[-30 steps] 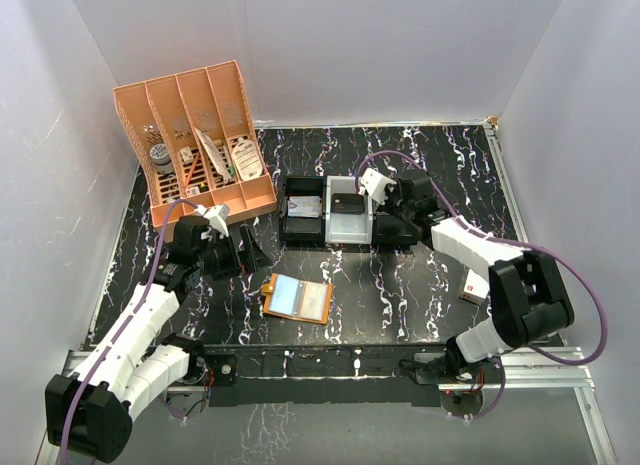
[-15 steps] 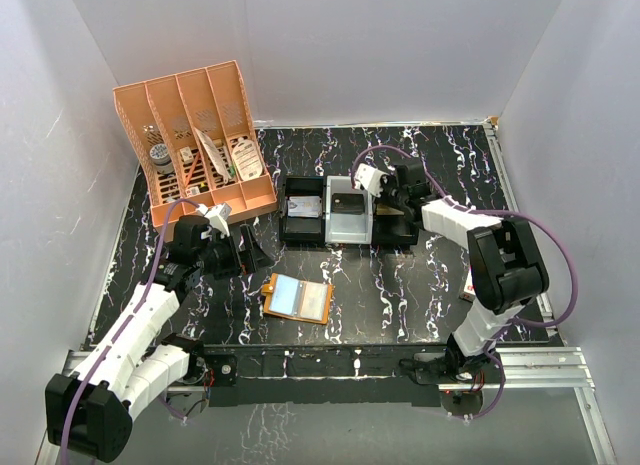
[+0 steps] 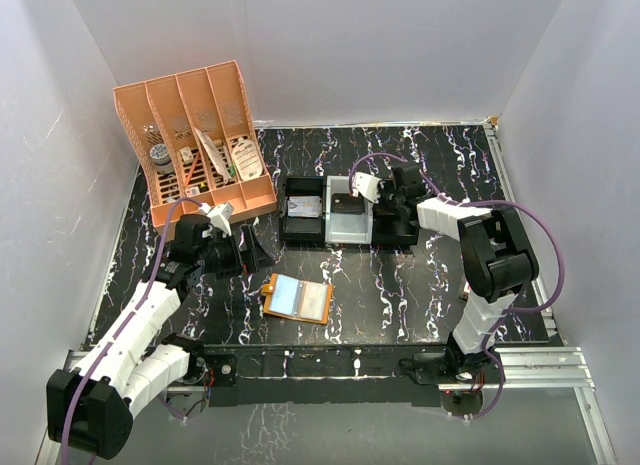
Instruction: Take the credit cards out of the card holder
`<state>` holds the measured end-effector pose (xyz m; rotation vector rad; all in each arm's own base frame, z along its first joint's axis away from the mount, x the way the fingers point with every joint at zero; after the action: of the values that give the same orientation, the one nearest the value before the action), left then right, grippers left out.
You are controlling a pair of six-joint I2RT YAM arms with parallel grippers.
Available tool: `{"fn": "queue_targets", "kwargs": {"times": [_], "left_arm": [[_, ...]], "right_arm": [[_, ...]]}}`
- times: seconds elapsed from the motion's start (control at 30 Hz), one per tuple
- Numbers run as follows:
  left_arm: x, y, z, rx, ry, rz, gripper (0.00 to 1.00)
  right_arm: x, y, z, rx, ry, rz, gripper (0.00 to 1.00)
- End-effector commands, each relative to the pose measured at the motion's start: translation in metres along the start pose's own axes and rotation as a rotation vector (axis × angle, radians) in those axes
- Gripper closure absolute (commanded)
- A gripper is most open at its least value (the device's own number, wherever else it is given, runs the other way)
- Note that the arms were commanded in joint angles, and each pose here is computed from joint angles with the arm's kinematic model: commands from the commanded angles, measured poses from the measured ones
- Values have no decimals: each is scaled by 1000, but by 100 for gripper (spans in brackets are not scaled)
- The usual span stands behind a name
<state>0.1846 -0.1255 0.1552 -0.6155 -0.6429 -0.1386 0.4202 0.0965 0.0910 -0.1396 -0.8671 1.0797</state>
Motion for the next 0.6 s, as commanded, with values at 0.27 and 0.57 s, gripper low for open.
{"fn": "queue_targets", "kwargs": {"times": [0.27,0.57], "left_arm": [[2,-4,1,-34,-11,-10,1],[1,-5,3,-36,-16,-13,1]], "right_arm": [[9,1,-4,80,-73,26,95],[1,3,0,70,-75,-9,84]]}}
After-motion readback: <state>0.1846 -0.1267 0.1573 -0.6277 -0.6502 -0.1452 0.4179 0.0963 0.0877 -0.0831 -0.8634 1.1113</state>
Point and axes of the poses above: each gripper's point midway between its finger pads, its own z axis back along the fingers, its own y axis along the line the jaws close on, x = y × z, the point moved 5 cm from there along z, back along the fingers, and after that the axes turned 11 degrees about -z, right-handed, at the moved point
